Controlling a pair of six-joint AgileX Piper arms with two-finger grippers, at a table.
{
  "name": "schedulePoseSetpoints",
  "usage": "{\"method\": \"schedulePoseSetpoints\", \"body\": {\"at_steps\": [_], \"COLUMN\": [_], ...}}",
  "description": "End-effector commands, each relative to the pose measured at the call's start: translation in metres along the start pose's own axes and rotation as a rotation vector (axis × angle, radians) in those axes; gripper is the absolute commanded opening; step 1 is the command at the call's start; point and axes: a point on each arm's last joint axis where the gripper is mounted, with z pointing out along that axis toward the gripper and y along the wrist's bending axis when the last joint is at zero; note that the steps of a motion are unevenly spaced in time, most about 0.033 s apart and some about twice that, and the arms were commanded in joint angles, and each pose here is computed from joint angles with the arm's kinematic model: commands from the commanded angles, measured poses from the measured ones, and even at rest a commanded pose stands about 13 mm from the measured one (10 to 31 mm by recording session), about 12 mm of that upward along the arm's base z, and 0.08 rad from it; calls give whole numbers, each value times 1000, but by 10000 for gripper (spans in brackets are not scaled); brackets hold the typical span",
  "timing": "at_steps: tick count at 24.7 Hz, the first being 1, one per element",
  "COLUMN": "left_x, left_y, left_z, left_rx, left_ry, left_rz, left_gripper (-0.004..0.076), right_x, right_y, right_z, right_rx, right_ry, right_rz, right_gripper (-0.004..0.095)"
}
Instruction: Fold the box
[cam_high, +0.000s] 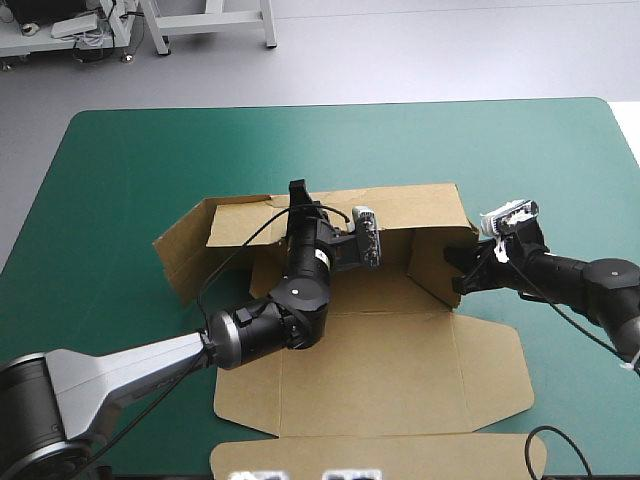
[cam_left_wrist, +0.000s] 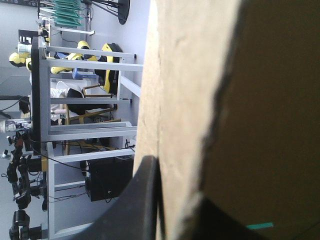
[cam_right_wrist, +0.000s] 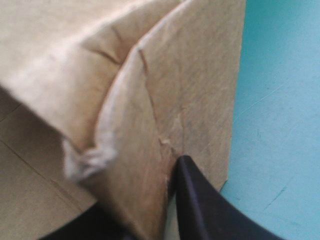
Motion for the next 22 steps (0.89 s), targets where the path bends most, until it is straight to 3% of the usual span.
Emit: {"method": "schedulePoseSetpoints", "body": {"at_steps": [1, 11, 16, 21, 22], "left_x": [-5, -8, -10, -11, -12], "left_y": [2, 7, 11, 15, 15], "left_z": [-8, -8, -8, -9, -9], "left_rx": [52, -9, -53, -96, -103], "left_ry": [-50, -86, -105, -119, -121], "left_rz": [-82, -19, 26, 60, 67], "left_gripper": [-9, -1, 137, 391, 393], "right_x": [-9, -8, -6, -6, -6], "right_y": [0, -2, -2, -2, -2], "right_z": [-1, -1, -1, -1, -1], "right_rx": [-16, 6, 7, 5, 5], "right_ry": [-44, -28, -7, -7, -7], "right_rz": [-18, -40, -64, -64, -62], "right_gripper": [-3, 0, 0, 0, 0]}}
